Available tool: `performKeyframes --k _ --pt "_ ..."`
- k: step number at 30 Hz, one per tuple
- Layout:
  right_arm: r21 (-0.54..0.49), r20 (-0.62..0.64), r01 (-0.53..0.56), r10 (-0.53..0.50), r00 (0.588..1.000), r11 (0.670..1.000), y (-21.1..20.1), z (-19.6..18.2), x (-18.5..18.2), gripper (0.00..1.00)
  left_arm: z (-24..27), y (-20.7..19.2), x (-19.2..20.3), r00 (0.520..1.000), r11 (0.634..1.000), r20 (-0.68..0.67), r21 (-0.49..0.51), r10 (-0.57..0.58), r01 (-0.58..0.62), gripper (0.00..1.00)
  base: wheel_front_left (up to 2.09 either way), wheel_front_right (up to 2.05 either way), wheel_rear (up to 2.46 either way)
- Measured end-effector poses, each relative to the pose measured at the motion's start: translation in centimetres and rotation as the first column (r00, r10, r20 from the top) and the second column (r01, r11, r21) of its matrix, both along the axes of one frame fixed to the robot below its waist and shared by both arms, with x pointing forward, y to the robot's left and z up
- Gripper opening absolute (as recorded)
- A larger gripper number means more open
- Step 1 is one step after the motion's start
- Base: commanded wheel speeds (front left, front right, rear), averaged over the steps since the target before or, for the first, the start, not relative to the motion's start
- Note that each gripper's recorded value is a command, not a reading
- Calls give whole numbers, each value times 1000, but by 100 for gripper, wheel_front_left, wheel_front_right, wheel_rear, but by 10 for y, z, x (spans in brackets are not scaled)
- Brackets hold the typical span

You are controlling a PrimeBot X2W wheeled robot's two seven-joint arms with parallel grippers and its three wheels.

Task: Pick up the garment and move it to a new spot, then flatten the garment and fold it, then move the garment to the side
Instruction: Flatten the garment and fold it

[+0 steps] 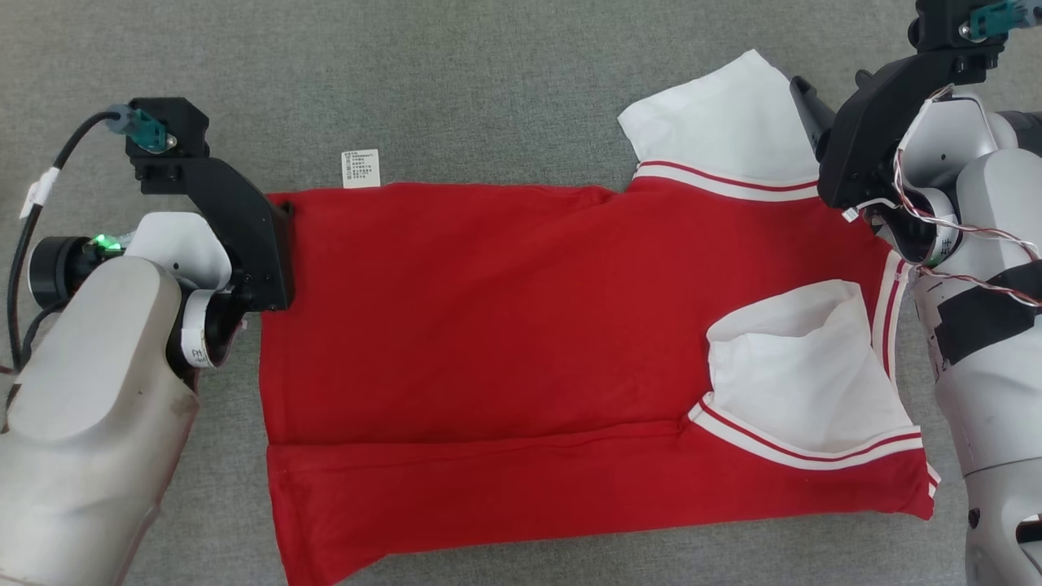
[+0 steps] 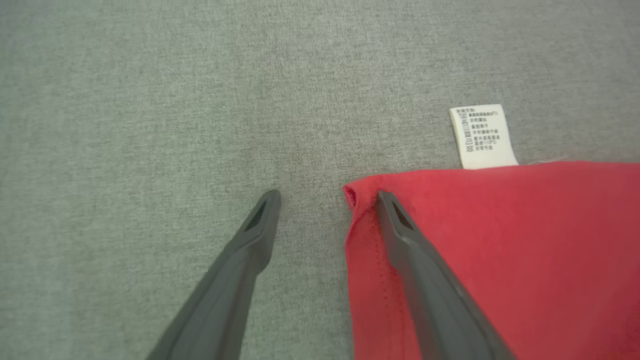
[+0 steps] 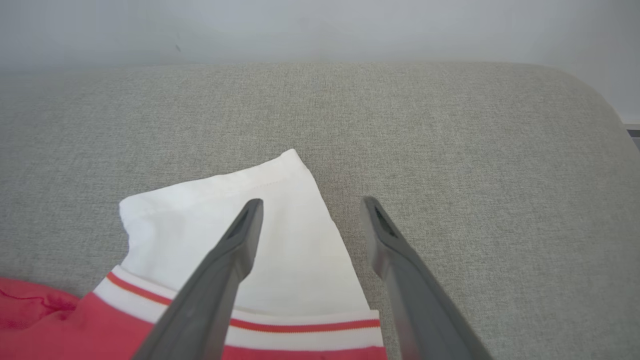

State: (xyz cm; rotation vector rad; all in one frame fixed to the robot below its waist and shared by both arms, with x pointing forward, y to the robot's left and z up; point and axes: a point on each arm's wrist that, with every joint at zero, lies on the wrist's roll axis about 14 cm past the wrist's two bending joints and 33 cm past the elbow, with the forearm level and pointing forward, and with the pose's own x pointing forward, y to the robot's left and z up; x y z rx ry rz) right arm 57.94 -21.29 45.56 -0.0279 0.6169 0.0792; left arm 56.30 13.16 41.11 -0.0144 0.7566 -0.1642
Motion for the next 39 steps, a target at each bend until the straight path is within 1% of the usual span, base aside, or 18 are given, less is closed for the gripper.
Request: performKeyframes --k 1,2,3,4,7,14,16,18,24,26,28,29,30,31,32,35,39 --pt "-1 -3 0 0 1000 1000 0 -2 0 100 -1 0 0 1000 1000 -4 7 -4 4 91 0 0 0" --pt "-3 -11 1 -1 1000 1000 -1 -4 0 100 -2 -1 0 1000 1000 -11 10 -10 10 57 0 0 0" --pt "-1 -14 2 -2 1000 1000 -2 -5 0 100 -3 -1 0 1000 1000 -17 16 -17 17 37 0 0 0" --pt "-3 -17 4 -4 1000 1000 -4 -7 0 100 -5 -2 0 999 999 -29 17 -29 29 0 0 0 0" --pt "-10 -23 13 -13 1000 1000 -9 -9 4 100 -8 -6 -1 997 998 -56 12 -53 54 0 0 0 0" --pt "-26 8 33 -33 999 999 -22 -7 24 100 -9 -3 9 997 998 -50 9 -60 61 0 0 0 0" --pt "-4 -14 32 -32 999 999 -16 -17 27 100 -9 -2 11 997 998 -48 10 -62 63 0 0 0 0" --pt "-23 -38 28 -29 999 999 -17 -26 30 100 -10 0 14 997 998 -44 14 -64 64 0 0 0 0" --pt "-25 -93 -8 5 996 1000 -1 -50 38 100 -13 3 16 997 998 -36 14 -62 63 0 0 0 0" --pt "-18 -136 -14 12 991 1000 4 -61 37 100 -14 4 17 997 998 -38 15 -61 62 0 0 0 0" --pt "-20 -150 -26 22 988 999 8 -65 39 84 -16 4 18 998 998 -38 15 -59 59 0 0 0 0" --pt "-24 -152 -31 27 988 999 9 -66 41 78 -17 4 18 997 998 -39 15 -60 60 0 0 0 0" --pt "-21 -153 -34 30 988 999 11 -66 43 66 -17 4 18 998 998 -37 14 -59 60 0 0 0 0" --pt "-18 -156 -35 32 987 999 12 -68 43 35 -17 4 18 998 998 -35 14 -59 59 0 0 0 0" --pt "-19 -159 -38 35 987 999 13 -69 43 0 -18 4 18 998 998 -34 13 -58 58 0 0 0 0" --pt "-23 -147 -41 37 988 999 13 -67 45 0 -17 3 20 998 998 -23 10 -55 56 0 0 0 0" --pt "-28 -86 -32 30 996 999 8 -59 49 0 -13 4 24 999 999 21 7 -43 43 0 0 0 0"
